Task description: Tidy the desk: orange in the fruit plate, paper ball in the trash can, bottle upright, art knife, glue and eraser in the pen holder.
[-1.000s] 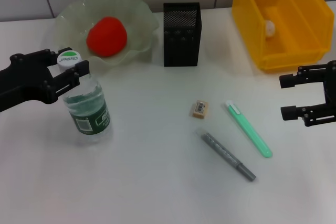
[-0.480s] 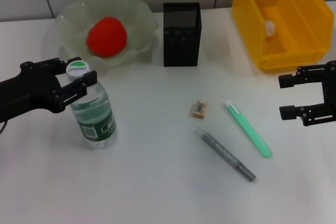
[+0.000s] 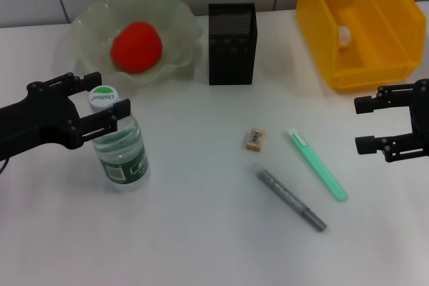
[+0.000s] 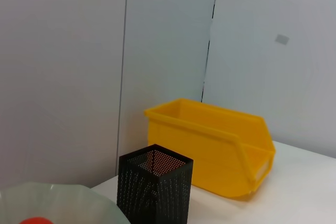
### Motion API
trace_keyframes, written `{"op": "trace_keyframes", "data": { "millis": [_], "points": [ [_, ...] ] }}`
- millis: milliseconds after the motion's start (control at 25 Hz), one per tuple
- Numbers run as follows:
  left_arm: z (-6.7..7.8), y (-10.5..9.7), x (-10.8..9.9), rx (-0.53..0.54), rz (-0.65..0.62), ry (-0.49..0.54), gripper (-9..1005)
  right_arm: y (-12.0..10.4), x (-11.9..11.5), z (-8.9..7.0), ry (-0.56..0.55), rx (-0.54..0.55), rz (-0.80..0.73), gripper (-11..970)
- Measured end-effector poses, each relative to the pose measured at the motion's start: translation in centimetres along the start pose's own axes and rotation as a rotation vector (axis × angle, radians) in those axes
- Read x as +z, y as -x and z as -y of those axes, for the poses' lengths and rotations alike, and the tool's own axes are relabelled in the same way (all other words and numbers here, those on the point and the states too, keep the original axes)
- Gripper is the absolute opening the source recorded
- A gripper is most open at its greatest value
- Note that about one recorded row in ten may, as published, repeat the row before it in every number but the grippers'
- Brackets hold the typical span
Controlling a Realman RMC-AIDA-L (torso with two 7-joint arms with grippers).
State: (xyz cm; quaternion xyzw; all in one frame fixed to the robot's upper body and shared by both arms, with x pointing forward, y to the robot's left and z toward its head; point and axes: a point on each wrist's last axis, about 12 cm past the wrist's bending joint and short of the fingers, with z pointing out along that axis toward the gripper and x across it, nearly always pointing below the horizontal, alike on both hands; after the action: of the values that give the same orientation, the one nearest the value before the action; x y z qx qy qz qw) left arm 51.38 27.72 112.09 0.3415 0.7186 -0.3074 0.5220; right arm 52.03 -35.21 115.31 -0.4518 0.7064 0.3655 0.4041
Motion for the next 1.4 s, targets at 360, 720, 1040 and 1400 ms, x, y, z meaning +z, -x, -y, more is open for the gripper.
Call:
{"op": "trace_keyframes", "data": {
  "millis": [360, 720, 1040, 1400],
  "points": [
    [0.4, 0.1, -0.3, -0.010, 0.004, -0.028, 783, -0.2, -0.1, -0.2, 0.000, 0.004, -0.001, 744],
    [0.1, 2.0, -3.3, -0.030, 0.064, -0.041, 780, -0.2, -0.1, -0.3, 0.009, 0.003, 0.005, 744],
    [0.0, 1.5, -9.1, -0.035, 0.098, -0.091, 777, -0.1, -0.1, -0.3, 0.000, -0.001, 0.023, 744],
    [2.2, -4.9, -9.4, -0.095, 0.040, -0.184, 777, 0.0, -0.3, -0.7, -0.036, -0.023, 0.061, 744]
  ]
}}
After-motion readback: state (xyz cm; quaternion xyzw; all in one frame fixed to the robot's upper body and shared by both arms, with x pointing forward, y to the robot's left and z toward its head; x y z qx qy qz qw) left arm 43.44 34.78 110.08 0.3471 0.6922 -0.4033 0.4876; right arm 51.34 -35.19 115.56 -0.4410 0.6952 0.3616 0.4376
